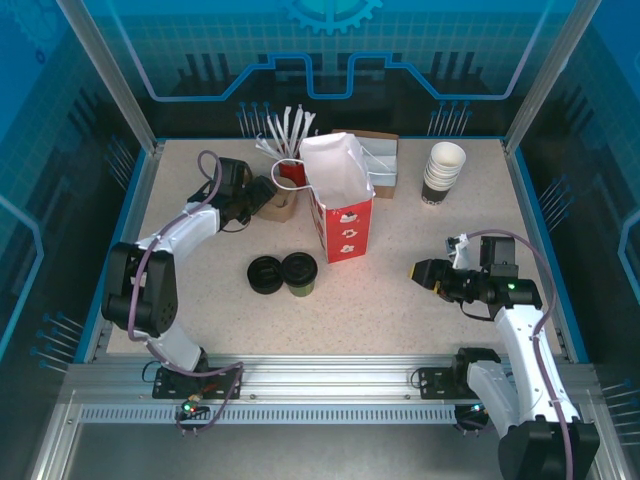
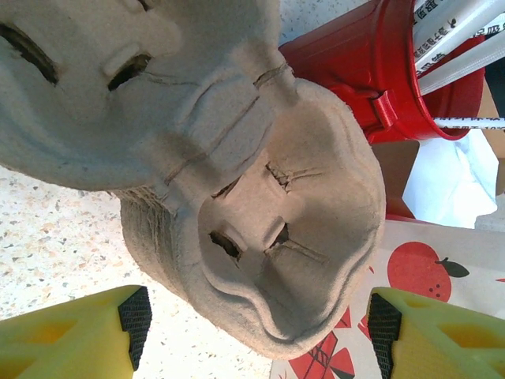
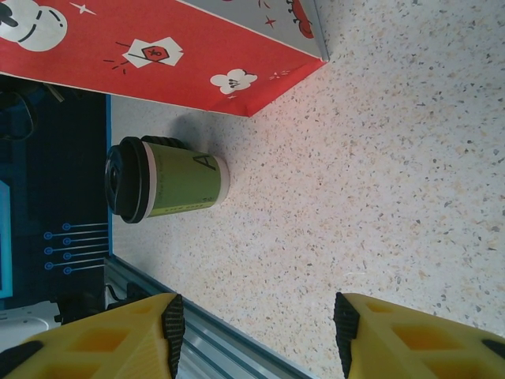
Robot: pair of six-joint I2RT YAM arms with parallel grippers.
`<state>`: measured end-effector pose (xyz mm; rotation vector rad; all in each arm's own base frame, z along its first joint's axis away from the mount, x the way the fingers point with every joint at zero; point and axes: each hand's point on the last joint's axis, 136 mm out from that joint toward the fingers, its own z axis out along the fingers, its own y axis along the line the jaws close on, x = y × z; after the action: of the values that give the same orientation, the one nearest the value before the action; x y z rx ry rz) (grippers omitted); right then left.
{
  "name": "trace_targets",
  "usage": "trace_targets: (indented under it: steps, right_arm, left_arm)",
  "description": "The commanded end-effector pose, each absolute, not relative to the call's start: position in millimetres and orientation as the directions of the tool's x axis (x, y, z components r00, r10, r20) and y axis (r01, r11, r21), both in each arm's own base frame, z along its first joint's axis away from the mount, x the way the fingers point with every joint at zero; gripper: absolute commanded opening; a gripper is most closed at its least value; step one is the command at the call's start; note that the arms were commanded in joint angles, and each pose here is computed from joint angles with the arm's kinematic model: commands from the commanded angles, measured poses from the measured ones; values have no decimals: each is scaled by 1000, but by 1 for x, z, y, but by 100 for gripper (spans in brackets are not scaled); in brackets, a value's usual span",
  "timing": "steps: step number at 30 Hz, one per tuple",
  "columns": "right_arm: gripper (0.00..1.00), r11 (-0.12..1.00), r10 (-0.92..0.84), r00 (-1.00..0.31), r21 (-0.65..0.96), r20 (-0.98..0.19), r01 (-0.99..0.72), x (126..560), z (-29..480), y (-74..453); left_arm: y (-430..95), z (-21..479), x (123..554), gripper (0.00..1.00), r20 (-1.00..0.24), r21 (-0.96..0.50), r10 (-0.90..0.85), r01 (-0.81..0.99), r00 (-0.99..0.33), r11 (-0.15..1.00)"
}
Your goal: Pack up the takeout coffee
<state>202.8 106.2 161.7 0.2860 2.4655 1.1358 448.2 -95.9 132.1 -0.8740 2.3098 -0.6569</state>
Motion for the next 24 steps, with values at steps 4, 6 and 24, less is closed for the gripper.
trace_targets:
  steps: [4,6,24]
  right_arm:
    - [56,629,348,-899,777,-267,13,201,163,106]
    - [56,629,349,-898,777,-267,13,201,163,106]
    - [55,623,355,-897,782,-264,16,203,162,105]
  left_arm:
    - [-97,143,462,73,-333,-654,-720,-401,-609,641]
    - [-98,142,464,72,-329,-658,-722,-401,-609,638]
    - [-102,150,470,70,-319,-699,-740,-380,-593,606]
